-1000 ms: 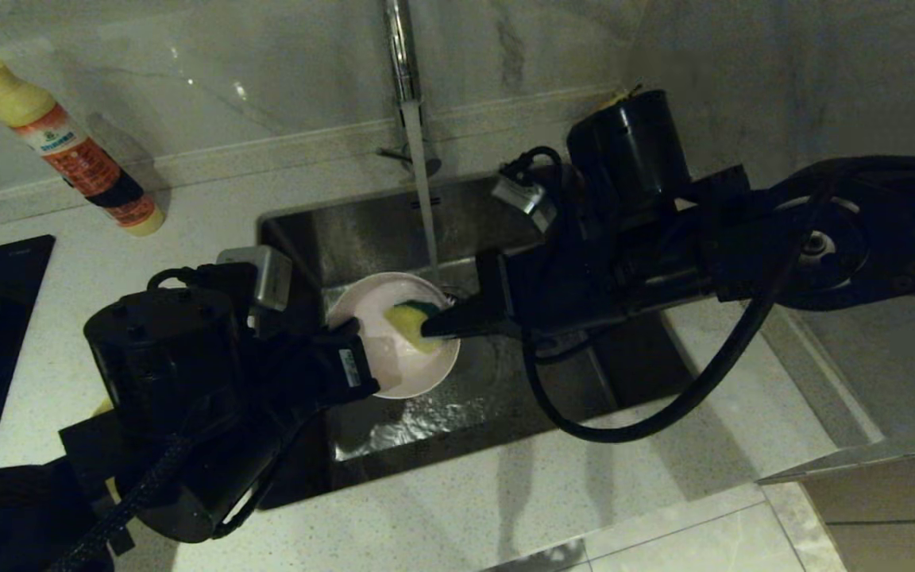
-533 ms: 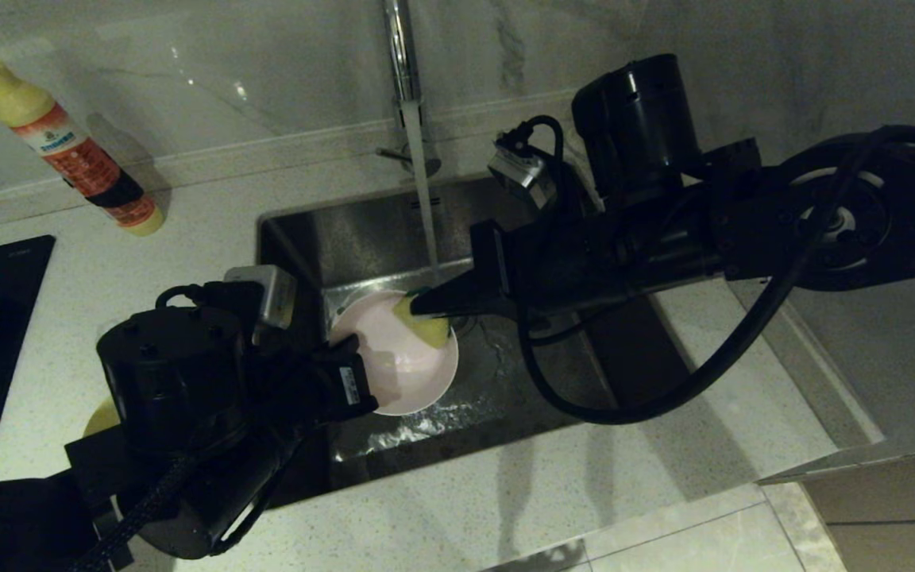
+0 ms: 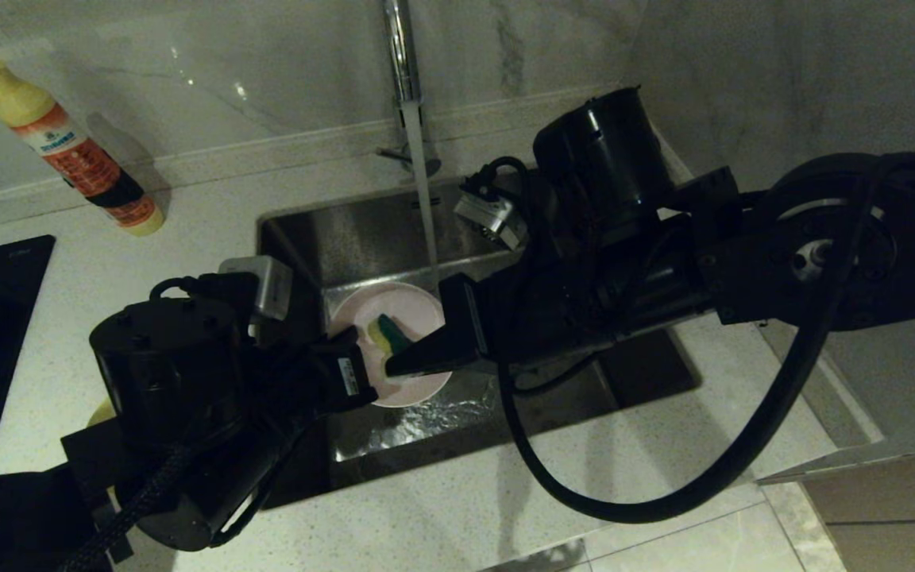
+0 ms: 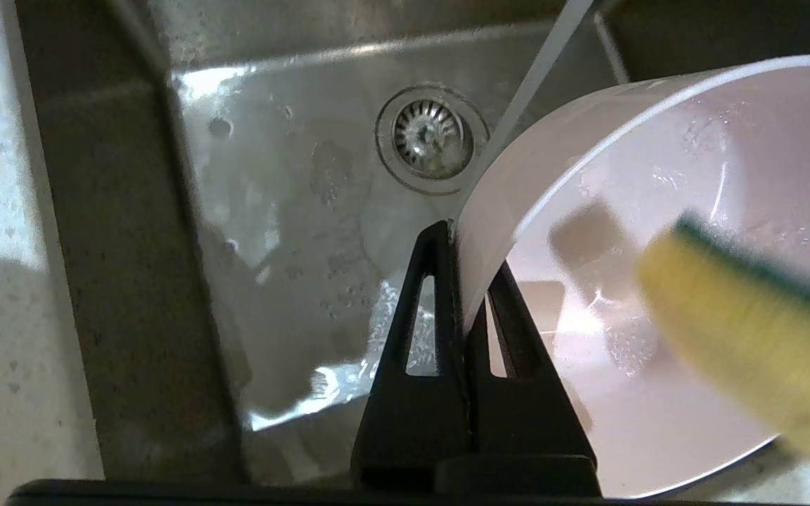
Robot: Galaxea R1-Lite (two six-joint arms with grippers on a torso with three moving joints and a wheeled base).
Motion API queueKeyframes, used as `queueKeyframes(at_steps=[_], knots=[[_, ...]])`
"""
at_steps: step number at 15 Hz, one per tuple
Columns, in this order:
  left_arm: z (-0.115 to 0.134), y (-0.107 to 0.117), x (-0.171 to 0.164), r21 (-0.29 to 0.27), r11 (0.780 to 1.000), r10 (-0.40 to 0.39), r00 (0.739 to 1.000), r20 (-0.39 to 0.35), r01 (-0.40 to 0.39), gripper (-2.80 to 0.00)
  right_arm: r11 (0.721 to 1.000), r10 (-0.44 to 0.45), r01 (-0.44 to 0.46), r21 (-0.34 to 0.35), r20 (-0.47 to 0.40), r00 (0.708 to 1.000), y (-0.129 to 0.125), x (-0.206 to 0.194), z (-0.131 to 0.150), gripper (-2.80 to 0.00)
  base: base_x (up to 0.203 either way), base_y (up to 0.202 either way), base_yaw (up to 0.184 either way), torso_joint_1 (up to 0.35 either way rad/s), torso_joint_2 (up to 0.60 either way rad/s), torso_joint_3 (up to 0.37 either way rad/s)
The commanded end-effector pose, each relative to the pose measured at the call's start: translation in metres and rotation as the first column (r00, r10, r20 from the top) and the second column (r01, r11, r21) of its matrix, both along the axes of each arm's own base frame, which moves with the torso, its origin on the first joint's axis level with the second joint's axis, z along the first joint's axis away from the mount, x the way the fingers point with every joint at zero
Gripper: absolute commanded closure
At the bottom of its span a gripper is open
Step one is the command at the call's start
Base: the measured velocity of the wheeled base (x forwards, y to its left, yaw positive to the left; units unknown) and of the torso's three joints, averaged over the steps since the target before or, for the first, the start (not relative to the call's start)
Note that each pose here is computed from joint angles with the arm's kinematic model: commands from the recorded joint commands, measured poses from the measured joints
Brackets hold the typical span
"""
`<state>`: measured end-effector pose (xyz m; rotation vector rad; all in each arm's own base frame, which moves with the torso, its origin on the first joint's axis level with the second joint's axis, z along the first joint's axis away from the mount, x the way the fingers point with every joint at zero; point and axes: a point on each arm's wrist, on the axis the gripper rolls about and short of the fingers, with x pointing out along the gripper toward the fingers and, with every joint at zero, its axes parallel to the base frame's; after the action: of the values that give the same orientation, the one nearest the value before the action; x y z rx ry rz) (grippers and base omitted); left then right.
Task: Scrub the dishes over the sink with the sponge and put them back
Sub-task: Wipe the bowl
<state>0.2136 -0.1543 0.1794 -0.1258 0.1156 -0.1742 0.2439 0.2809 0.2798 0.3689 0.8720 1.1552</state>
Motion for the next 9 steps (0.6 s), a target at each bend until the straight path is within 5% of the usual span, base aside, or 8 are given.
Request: queueKeyframes(at_steps=[1,9], knots=[[0.005,0.0,0.0,-0.013,1.0,0.005,1.0,0.019,-0.005,0.0,1.0,-0.003,0.003,-0.017,-0.018,1.0,-0.004,-0.001,-0.005,0.0,0.0,0.0,0.0,0.0,0.0,0.0],[0.002,0.008,-0.01,-0.005,1.0,0.0,1.0,0.009,0.0,0.0,0.993,-0.115,0.114,-0.025,-0.024,0.993,-0.027,0.033,-0.012,0.0,0.0,0.0,0.0,0.0,0.0,0.0]])
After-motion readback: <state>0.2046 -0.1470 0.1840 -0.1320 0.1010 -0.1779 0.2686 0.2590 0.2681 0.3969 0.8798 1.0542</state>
